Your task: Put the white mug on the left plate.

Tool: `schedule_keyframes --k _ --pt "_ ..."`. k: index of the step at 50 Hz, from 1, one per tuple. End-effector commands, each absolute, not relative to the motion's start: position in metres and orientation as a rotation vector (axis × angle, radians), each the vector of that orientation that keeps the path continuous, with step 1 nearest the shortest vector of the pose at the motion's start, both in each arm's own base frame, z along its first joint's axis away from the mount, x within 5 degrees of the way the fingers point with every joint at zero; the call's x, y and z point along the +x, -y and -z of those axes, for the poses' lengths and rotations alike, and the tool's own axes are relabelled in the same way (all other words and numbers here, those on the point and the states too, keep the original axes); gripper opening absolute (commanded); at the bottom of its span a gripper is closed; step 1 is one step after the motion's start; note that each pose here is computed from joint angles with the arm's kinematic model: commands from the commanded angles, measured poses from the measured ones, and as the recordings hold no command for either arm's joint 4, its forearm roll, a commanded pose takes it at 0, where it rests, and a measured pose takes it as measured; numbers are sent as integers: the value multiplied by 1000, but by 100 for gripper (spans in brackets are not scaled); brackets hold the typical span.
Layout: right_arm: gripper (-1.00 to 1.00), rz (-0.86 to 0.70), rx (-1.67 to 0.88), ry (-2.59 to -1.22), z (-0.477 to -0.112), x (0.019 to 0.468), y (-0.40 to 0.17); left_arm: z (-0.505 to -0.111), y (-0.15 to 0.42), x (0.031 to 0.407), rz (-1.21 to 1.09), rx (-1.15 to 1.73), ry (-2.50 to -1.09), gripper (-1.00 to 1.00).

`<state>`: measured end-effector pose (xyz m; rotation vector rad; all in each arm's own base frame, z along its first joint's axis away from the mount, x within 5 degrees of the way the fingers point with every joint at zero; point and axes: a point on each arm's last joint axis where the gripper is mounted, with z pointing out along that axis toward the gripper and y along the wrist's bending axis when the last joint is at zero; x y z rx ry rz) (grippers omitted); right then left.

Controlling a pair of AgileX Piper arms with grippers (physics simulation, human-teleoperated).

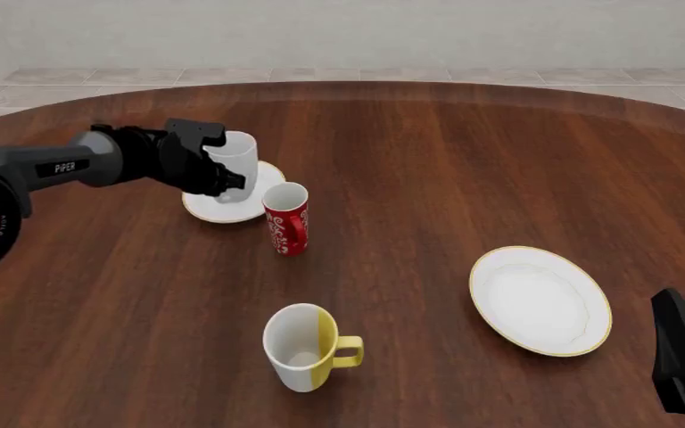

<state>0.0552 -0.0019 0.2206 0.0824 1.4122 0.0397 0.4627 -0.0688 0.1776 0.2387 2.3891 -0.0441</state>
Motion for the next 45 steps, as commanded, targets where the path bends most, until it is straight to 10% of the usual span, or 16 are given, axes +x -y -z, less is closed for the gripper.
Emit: schedule_keyframes --k 1,15,16,45 --pt "100 -39 84 -1412 -221 55 2 -174 71 459 42 259 -2390 -100" --pt "100 -40 81 -1414 -221 55 2 -170 78 457 50 274 -2396 -100" --pt "100 -40 81 -1414 -221 55 2 -170 81 457 55 278 -2395 100" --pt "100 -45 83 -1413 -221 55 2 -172 73 457 37 283 -2399 100"
